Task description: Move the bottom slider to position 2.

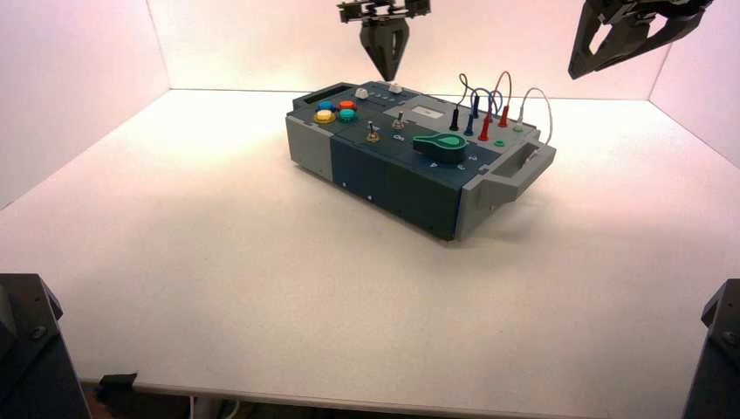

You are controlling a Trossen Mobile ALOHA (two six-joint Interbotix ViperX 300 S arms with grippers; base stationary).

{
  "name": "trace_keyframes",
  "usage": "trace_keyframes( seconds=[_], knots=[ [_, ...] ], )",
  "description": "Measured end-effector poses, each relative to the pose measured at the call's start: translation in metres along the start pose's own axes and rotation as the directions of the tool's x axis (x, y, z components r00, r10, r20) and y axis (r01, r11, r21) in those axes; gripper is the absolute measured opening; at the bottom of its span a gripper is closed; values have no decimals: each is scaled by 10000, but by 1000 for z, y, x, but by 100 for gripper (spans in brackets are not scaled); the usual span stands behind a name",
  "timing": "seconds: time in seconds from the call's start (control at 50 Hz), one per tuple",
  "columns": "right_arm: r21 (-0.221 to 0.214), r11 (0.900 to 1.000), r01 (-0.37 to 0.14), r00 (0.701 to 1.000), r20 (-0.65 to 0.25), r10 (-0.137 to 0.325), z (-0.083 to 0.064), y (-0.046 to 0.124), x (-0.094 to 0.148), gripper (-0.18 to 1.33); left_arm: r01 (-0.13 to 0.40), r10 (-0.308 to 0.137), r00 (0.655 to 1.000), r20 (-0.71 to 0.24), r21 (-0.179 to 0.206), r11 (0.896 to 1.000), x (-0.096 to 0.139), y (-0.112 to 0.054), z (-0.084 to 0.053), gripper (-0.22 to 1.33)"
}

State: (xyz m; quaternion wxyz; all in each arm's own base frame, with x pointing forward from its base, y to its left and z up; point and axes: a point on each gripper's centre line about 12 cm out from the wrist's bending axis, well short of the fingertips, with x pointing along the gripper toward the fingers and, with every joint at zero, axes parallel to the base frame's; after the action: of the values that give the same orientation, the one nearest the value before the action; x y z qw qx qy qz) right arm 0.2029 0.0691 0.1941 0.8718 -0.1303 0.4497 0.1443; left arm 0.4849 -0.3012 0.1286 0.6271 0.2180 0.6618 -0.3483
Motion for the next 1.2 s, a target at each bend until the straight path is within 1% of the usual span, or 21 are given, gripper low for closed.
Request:
trace_keyframes(
  seconds=[0.1, 0.22, 0.32, 0.48, 0.68, 0.78, 1.0, 1.2],
  knots=[
    [-11, 10000, -7, 10000, 1, 7, 0, 0, 0, 84, -109, 108, 9999, -107, -111, 9999, 1, 4, -2, -16],
    [-24, 10000, 2, 10000, 2, -2, 0, 0, 0, 84, -240, 223, 9989, -415, -397, 9989, 9, 14, -7, -16],
    [-11, 10000, -7, 10000, 1, 7, 0, 0, 0, 84, -240, 208, 9982, -567, -568, 9981, 14, 22, -11, -16],
    [-25, 10000, 1, 10000, -13, -1, 0, 0, 0, 83, -219, 170, 9975, -680, -722, 9972, 17, 29, -14, -16],
    [-24, 10000, 2, 10000, 2, -2, 0, 0, 0, 83, -188, 121, 9965, -830, -809, 9965, 26, 34, -16, -16],
    [-24, 10000, 2, 10000, 2, -2, 0, 0, 0, 83, -177, 105, 9961, -875, -817, 9965, 29, 34, -16, -16],
    [-24, 10000, 1, 10000, 17, -1, 0, 0, 0, 84, -181, 110, 9963, -858, -829, 9964, 28, 35, -16, -16],
    [-24, 10000, 1, 10000, 17, -1, 0, 0, 0, 83, -270, 226, 9982, -562, -791, 9965, 19, 35, -11, -16]
  ],
)
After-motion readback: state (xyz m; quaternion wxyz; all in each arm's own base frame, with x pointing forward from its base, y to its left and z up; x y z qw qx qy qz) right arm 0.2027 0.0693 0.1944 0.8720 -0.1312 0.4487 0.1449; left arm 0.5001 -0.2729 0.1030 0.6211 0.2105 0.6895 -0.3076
